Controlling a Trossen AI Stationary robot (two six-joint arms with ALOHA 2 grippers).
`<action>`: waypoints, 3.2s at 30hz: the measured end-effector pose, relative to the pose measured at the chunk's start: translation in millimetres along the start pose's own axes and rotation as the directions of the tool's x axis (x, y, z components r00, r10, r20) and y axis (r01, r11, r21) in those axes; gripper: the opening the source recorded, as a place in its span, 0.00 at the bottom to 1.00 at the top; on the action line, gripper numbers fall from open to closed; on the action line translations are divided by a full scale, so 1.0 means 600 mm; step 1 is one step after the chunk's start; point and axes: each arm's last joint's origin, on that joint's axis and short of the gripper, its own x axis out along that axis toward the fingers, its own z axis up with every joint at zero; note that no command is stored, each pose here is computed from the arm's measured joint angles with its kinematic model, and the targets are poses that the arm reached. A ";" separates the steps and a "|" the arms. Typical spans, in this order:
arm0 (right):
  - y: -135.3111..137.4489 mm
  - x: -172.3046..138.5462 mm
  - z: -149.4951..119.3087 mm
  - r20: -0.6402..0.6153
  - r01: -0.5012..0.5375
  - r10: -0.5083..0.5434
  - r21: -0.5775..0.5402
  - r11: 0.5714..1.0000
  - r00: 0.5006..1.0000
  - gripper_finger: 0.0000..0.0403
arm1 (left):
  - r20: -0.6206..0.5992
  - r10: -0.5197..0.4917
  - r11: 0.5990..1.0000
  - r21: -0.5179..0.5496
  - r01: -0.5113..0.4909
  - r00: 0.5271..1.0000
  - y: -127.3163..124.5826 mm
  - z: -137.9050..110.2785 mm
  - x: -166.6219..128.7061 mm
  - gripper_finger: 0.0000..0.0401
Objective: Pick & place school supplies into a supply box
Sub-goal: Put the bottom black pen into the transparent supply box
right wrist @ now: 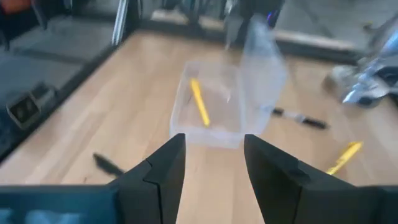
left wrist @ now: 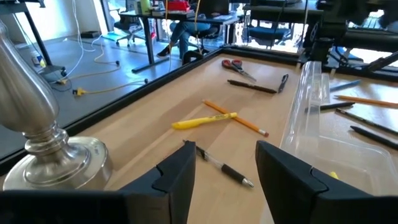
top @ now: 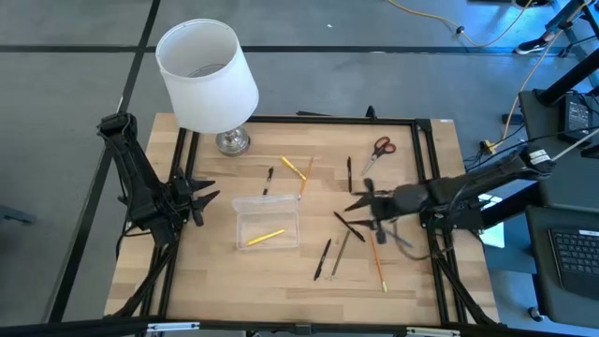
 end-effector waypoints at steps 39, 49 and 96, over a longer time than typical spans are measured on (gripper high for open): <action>0.070 0.182 0.029 -0.329 -0.138 0.070 -0.189 0.972 0.942 0.42 | -0.052 -0.683 0.722 -0.197 0.663 0.728 -0.152 0.085 -0.021 0.40; 0.070 0.182 0.029 -0.335 -0.124 0.069 -0.145 0.982 0.940 0.42 | -0.006 -0.741 0.669 0.075 0.740 0.671 -0.091 0.130 0.026 0.40; 0.091 0.218 -0.028 -0.462 -0.303 0.150 -0.276 0.912 0.874 0.42 | 0.120 -0.757 0.646 0.280 0.710 0.642 -0.008 0.001 0.034 0.40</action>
